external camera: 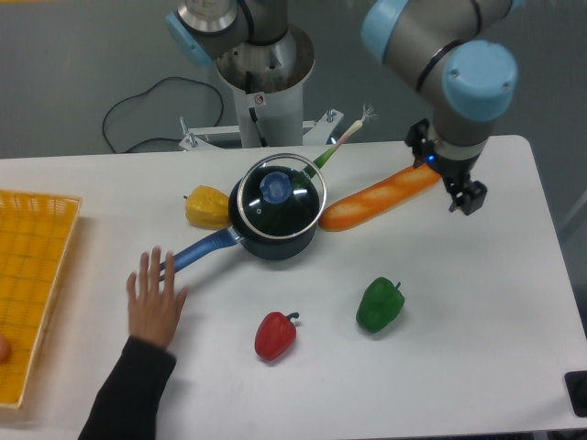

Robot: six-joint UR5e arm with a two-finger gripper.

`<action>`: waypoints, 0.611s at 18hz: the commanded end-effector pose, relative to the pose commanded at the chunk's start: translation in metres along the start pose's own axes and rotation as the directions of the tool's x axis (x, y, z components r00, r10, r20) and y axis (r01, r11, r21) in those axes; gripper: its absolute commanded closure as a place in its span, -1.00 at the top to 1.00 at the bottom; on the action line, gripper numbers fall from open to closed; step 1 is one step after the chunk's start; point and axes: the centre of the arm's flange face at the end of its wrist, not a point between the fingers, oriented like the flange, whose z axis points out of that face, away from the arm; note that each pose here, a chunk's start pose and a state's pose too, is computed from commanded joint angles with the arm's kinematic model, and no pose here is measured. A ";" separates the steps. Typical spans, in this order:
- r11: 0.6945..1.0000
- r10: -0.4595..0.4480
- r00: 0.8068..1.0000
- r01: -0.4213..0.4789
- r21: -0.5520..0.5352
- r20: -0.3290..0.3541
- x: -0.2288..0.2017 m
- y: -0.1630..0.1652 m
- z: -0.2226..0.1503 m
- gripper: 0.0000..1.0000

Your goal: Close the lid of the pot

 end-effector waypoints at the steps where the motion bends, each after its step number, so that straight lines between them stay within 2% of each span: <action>1: 1.000 0.022 1.000 -0.022 0.004 0.005 0.007 0.012 -0.003 1.00; 4: 0.994 0.102 0.995 -0.102 0.047 0.020 0.025 0.049 -0.002 1.00; 6: 0.993 0.103 0.994 -0.105 0.049 0.036 0.032 0.060 -0.011 1.00; 11: 0.992 0.109 0.992 -0.113 0.049 0.067 0.043 0.050 -0.028 1.00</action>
